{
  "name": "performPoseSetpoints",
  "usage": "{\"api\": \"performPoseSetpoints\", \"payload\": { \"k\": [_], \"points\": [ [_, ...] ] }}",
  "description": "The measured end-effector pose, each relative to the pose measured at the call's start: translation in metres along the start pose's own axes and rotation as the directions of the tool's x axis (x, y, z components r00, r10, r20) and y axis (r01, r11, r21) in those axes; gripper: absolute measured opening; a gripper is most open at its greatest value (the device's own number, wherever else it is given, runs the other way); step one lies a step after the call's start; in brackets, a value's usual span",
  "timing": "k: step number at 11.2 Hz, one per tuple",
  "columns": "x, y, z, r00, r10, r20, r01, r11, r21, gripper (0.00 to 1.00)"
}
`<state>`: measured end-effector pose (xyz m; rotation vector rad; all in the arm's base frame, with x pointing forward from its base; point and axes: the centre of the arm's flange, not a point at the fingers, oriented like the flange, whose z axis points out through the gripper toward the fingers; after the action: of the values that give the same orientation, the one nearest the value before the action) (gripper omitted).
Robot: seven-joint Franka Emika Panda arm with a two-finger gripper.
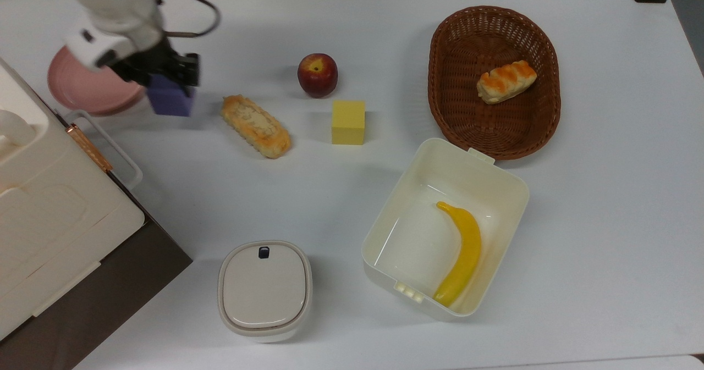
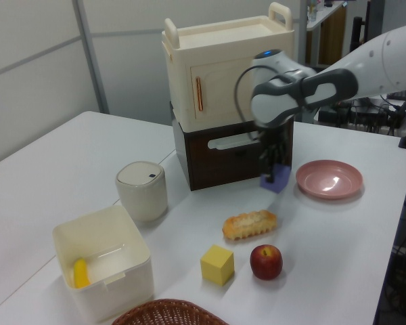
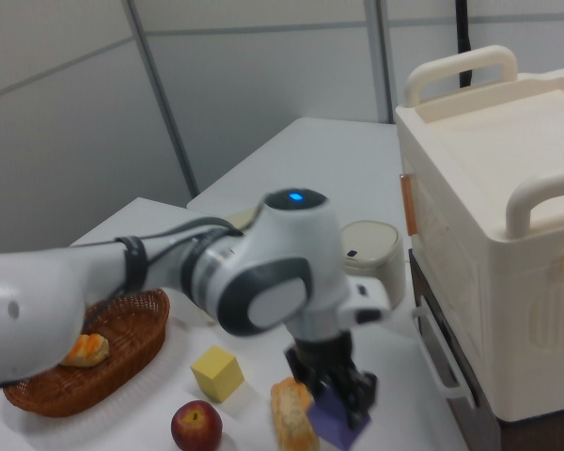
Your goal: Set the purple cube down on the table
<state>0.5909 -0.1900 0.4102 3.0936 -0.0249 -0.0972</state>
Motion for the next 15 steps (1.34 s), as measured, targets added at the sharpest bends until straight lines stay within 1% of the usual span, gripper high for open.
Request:
{"api": "performPoseSetpoints", "payload": {
  "k": [2, 3, 6, 7, 8, 9, 10, 11, 13, 15],
  "points": [
    [0.016, -0.066, -0.004, 0.998, -0.055, -0.006, 0.054, 0.998, -0.007, 0.59],
    [0.02, -0.098, -0.006, 0.997, -0.082, 0.0, 0.082, 0.997, -0.009, 0.59],
    [0.019, -0.172, -0.005, 0.983, -0.175, 0.053, 0.176, 0.984, -0.009, 0.59],
    [0.017, -0.192, -0.004, 0.978, -0.195, 0.069, 0.196, 0.981, -0.01, 0.63],
    [0.016, -0.206, -0.004, 0.975, -0.209, 0.078, 0.21, 0.978, -0.012, 0.63],
    [0.015, -0.215, -0.004, 0.972, -0.219, 0.079, 0.221, 0.975, -0.013, 0.7],
    [0.015, -0.218, -0.004, 0.972, -0.223, 0.079, 0.225, 0.974, -0.013, 0.86],
    [0.015, -0.218, -0.005, 0.973, -0.217, 0.079, 0.219, 0.976, -0.014, 0.99],
    [0.02, -0.228, -0.021, 0.983, -0.179, 0.044, 0.18, 0.983, -0.023, 1.0],
    [0.025, -0.246, -0.059, 0.992, -0.129, -0.011, 0.128, 0.991, -0.037, 1.0]
  ]
}}
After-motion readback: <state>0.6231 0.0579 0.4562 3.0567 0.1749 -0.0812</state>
